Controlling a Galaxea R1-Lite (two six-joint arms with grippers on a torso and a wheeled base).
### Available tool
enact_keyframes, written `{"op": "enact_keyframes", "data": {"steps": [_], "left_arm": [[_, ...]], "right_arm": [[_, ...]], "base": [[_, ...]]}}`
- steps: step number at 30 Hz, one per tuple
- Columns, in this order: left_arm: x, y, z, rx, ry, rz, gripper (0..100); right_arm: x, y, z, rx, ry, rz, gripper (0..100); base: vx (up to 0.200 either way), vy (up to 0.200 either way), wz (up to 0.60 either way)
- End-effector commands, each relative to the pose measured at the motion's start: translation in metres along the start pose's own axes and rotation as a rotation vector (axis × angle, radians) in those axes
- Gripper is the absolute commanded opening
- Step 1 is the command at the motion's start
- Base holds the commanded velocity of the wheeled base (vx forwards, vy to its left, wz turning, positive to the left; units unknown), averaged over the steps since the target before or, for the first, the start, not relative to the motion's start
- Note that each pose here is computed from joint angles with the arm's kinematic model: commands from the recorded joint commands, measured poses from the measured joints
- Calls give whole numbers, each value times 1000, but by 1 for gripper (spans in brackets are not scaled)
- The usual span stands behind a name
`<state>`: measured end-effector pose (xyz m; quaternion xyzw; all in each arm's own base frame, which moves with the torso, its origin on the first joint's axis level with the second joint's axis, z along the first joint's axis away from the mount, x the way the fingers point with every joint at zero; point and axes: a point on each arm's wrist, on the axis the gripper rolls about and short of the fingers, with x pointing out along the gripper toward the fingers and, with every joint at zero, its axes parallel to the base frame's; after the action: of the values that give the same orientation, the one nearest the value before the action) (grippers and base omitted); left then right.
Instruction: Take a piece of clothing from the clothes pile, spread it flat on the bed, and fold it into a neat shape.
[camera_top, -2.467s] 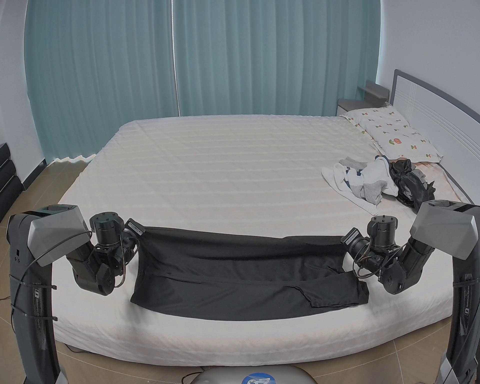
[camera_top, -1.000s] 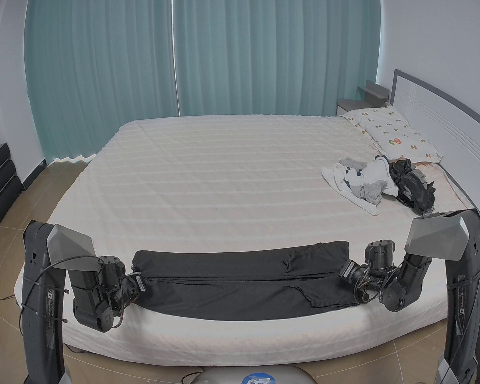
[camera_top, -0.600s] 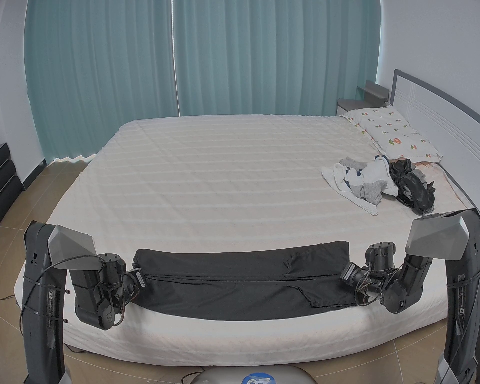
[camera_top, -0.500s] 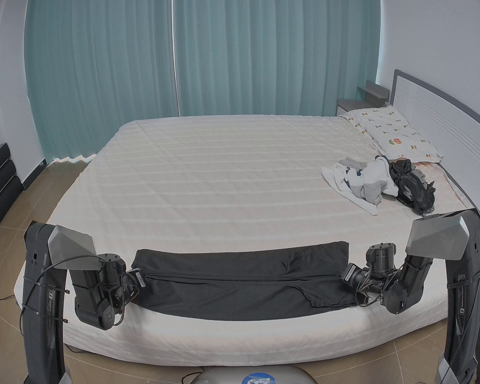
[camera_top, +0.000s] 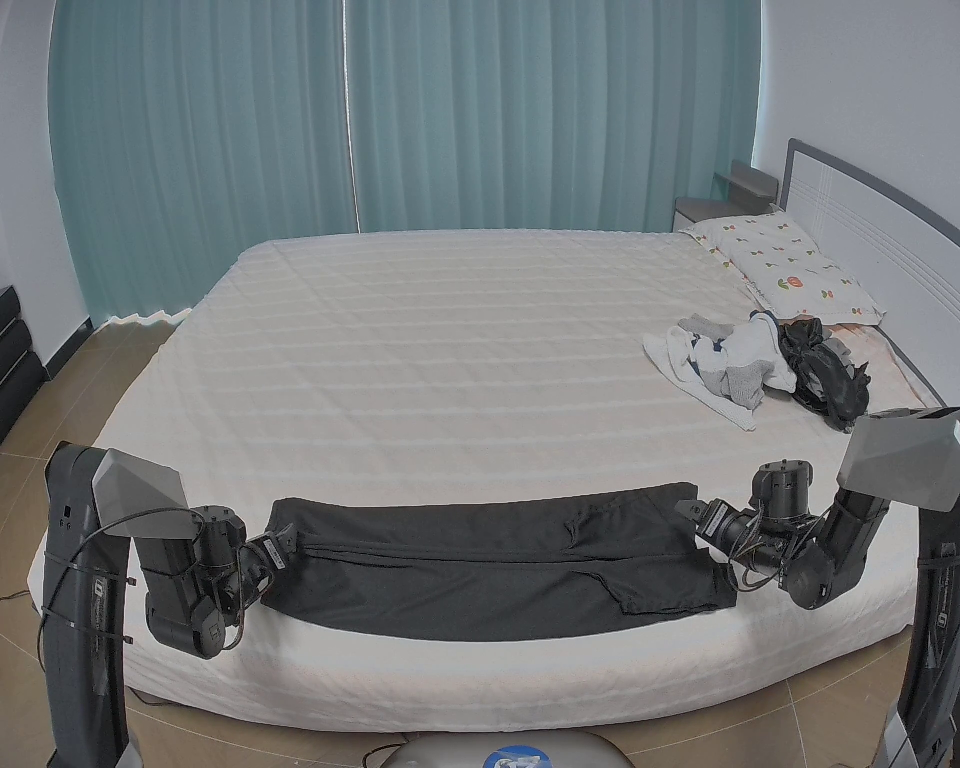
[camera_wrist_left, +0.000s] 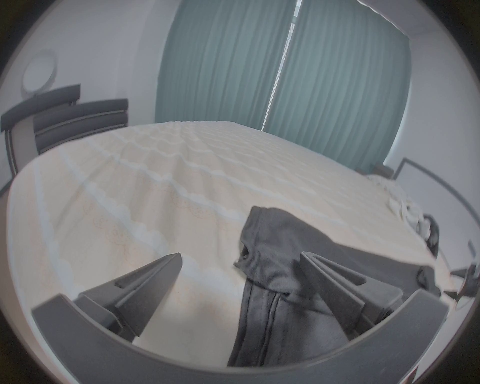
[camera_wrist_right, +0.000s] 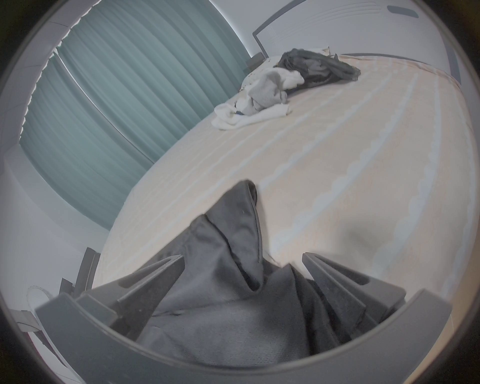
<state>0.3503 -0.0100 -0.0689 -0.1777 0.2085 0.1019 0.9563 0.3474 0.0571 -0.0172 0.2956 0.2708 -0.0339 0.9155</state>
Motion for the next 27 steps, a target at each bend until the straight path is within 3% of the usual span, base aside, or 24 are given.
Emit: {"op": "enact_keyframes", "data": {"steps": [1, 2, 3, 6, 8, 11, 15, 27], "left_arm": [[-3, 12, 26, -167, -49, -28, 100], [-3, 12, 26, -167, -49, -28, 100], [-11, 14, 40, -253, -34, -108, 100], [-21, 18, 56, -368, 14, -203, 100], [-23, 18, 58, -405, 46, -224, 100], [-23, 18, 63, -481, 85, -242, 100], [-22, 18, 62, -497, 101, -242, 100], [-21, 17, 61, -496, 102, -246, 100]], "right_arm": [[-10, 22, 25, -60, -21, 71, 100], [-10, 22, 25, -60, -21, 71, 100], [-1, 26, 27, -79, 0, 91, 100], [17, 33, 30, -85, 27, 133, 100], [24, 34, 28, -94, 58, 151, 100], [38, 35, 17, -146, 179, 187, 100], [60, 29, 7, -211, 221, 167, 100], [83, 28, 7, -215, 225, 157, 100]], "base": [[0, 0, 0], [0, 0, 0], [0, 0, 0], [0, 0, 0], [0, 0, 0], [0, 0, 0], [0, 0, 0], [0, 0, 0]]}}
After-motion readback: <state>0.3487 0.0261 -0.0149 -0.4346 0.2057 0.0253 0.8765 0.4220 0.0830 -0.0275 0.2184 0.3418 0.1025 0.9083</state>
